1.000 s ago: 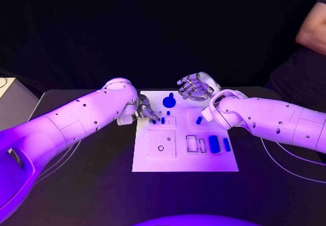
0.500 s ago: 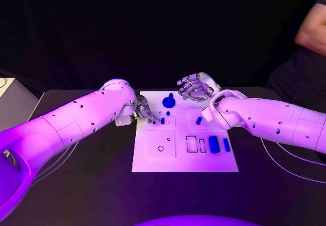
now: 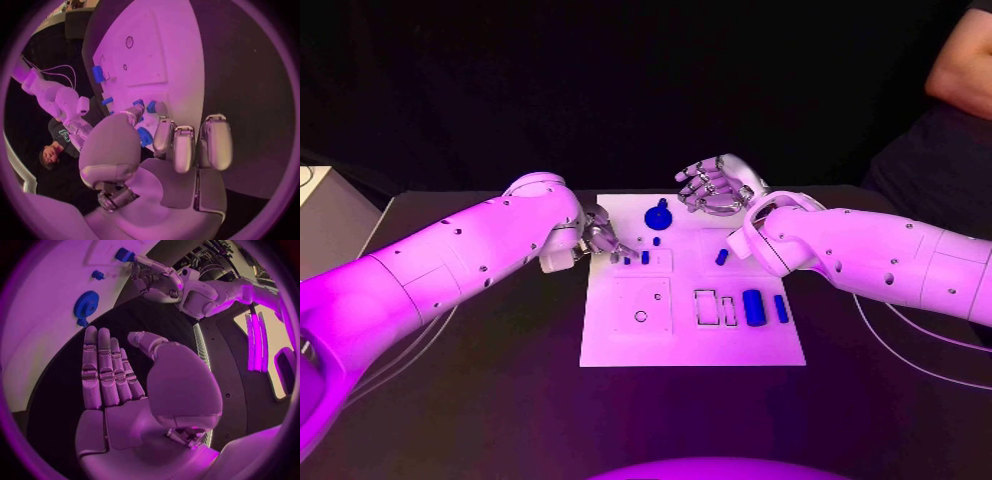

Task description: Assemble the parts on the task board

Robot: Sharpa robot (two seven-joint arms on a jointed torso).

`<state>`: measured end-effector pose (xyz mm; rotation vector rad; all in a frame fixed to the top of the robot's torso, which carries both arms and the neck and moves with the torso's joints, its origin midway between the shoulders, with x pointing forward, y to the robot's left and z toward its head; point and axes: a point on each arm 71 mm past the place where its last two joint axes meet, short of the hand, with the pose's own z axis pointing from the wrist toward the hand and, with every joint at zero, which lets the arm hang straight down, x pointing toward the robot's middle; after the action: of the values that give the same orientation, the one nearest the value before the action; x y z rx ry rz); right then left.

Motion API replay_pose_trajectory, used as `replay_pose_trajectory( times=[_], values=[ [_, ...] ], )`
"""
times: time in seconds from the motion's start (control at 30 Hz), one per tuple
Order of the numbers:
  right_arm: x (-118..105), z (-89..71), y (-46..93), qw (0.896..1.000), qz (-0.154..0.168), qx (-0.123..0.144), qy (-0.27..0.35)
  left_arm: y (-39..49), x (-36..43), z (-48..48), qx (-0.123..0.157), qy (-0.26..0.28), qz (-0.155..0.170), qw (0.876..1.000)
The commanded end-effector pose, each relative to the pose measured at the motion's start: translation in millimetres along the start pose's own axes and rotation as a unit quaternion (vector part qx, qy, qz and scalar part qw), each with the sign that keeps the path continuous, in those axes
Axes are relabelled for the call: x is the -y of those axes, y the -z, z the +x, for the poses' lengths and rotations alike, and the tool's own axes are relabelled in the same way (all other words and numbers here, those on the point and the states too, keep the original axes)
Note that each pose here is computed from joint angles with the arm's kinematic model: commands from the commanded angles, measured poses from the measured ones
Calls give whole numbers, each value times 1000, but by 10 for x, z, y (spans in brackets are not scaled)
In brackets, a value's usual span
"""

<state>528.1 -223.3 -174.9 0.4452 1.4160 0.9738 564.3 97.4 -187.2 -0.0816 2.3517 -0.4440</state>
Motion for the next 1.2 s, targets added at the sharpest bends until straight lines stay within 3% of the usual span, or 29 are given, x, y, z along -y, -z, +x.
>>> replay_pose_trajectory(
  times=[0.03,0.3,0.57,0.73,0.9,1.0,1.1,1.2],
  values=[
    [-15,9,0,1000,-8,-4,0,18,37,-26,16,46,24,999],
    [-8,3,5,1000,-7,-4,1,99,37,-112,15,138,90,986],
    [0,-5,12,1000,-7,-3,1,166,-42,-183,47,167,113,978],
    [13,-24,22,1000,-6,-1,2,223,-12,-235,110,161,171,966],
    [35,-56,26,1000,-5,5,3,275,125,-213,201,114,270,935],
    [52,-79,23,1000,-4,10,5,292,200,-166,240,70,308,918],
    [71,-107,24,1000,-2,17,5,272,242,-94,268,10,326,907],
    [84,-125,23,1000,-1,22,5,229,281,-22,278,-34,331,901]
  ],
)
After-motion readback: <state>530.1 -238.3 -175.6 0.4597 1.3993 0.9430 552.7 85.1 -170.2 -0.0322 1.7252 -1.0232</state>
